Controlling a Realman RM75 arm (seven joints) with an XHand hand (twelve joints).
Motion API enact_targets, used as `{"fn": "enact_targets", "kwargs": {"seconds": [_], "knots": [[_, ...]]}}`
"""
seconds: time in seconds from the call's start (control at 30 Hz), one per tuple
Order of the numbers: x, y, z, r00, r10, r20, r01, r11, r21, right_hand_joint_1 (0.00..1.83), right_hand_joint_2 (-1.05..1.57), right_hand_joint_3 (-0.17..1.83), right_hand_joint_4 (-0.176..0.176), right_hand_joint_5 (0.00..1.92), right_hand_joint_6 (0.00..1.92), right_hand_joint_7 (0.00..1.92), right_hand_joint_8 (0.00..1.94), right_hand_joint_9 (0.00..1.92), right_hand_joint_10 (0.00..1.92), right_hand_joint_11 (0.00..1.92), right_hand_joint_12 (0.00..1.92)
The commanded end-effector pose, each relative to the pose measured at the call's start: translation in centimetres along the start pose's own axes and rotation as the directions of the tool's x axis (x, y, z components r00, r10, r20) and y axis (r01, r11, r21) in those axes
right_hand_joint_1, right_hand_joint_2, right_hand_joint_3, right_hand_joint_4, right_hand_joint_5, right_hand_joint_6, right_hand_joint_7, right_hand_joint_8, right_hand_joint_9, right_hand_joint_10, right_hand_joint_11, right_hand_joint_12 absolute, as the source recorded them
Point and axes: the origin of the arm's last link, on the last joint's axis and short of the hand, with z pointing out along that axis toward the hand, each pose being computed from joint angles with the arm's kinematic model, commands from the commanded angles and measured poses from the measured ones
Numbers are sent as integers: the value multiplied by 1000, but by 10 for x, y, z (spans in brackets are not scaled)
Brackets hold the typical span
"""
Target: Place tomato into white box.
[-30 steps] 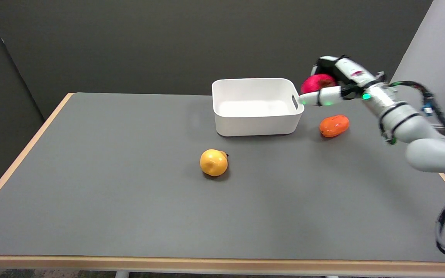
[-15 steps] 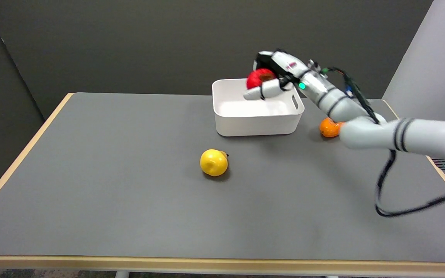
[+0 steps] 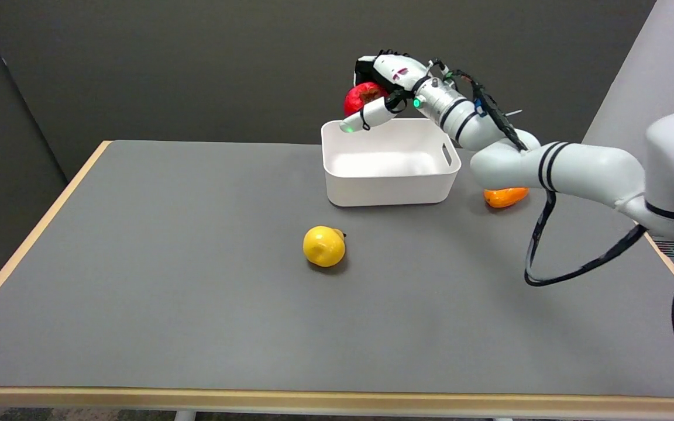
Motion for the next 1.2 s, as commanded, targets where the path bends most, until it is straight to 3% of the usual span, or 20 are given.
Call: {"fn": "enact_targets", "kwargs": {"seconds": [0.03, 0.4, 0.47, 0.5, 0.57, 0.6, 0.63, 0.77, 0.9, 1.2], "knots": [[-7, 24, 15, 988, -141, 64, 149, 980, -136, 1114, 1319, 112, -176, 513, 1679, 562, 1693, 710, 1695, 690, 1773], [-24, 35, 4, 977, -168, 132, 188, 970, -152, 1115, 1318, 115, -176, 511, 1678, 562, 1687, 709, 1679, 663, 1738], [-27, 35, 2, 977, -162, 136, 182, 971, -152, 913, 857, 861, 100, 266, 1161, 549, 888, 545, 1231, 376, 1479], [-27, 35, 2, 979, -153, 135, 173, 973, -152, 875, 826, 894, 112, 248, 1012, 510, 753, 496, 1117, 335, 1422], [-27, 34, 1, 981, -139, 131, 159, 976, -151, 773, 780, 922, 114, 213, 718, 408, 529, 392, 901, 263, 1304], [-28, 34, 1, 983, -133, 128, 152, 977, -151, 531, 691, 991, 104, 128, 396, 232, 361, 246, 685, 174, 1132], [-28, 33, 1, 984, -129, 126, 148, 977, -151, 423, 660, 997, 99, 78, 277, 151, 281, 180, 579, 121, 1078], [-29, 32, 1, 984, -126, 125, 144, 979, -145, 289, 611, 993, 95, 39, 162, 79, 210, 97, 537, 89, 1001], [-29, 34, -1, 984, -124, 129, 143, 979, -146, 216, 608, 1005, 93, -1, 197, 6, 193, 33, 481, 54, 938], [-28, 30, -15, 993, -52, 102, 63, 992, -107, 236, 604, 1009, 89, 6, 152, -1, 148, 18, 431, 33, 911]]}}
